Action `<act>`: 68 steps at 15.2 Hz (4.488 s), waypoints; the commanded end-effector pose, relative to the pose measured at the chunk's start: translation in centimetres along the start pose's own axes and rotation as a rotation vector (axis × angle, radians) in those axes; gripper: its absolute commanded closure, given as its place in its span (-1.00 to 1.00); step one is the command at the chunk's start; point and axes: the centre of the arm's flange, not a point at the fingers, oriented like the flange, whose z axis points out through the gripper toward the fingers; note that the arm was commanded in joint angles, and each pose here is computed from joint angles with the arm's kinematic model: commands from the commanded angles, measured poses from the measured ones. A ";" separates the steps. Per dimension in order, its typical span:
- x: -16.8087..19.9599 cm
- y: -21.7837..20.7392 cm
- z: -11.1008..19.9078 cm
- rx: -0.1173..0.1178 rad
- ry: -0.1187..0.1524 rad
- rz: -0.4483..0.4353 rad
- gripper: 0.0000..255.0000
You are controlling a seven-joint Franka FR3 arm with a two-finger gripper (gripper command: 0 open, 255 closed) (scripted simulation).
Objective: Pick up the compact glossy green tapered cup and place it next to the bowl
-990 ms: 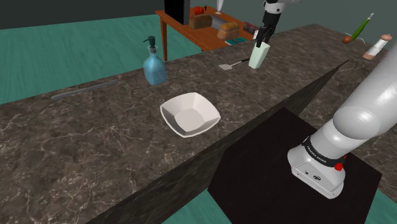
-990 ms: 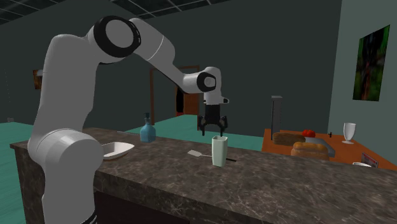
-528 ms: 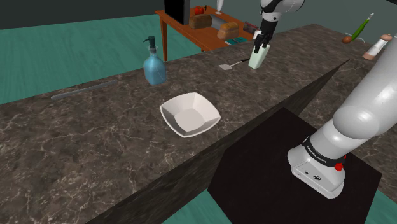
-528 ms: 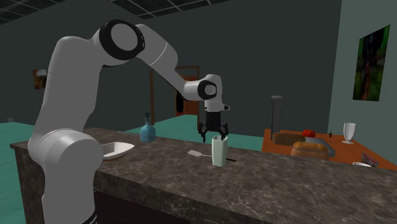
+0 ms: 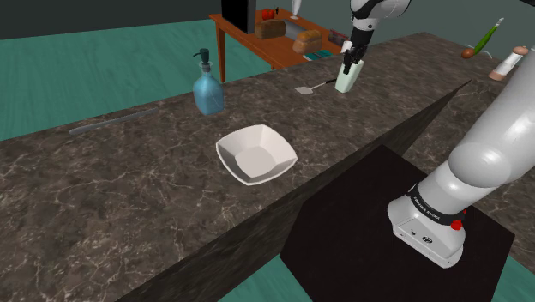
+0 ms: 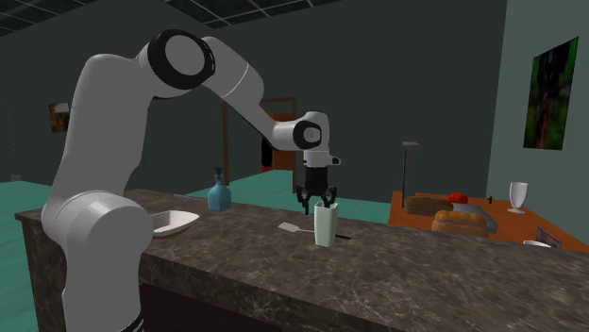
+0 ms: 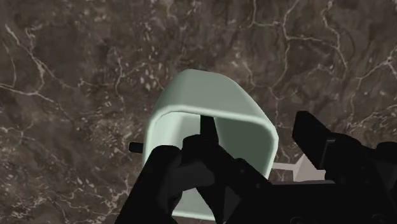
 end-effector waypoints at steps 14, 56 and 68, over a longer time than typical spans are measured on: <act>-0.1 0.0 -2.6 0.000 0.000 0.000 1.00; -0.7 -6.2 -21.3 0.000 0.000 0.000 1.00; 0.5 -21.9 -19.7 0.000 0.000 0.000 1.00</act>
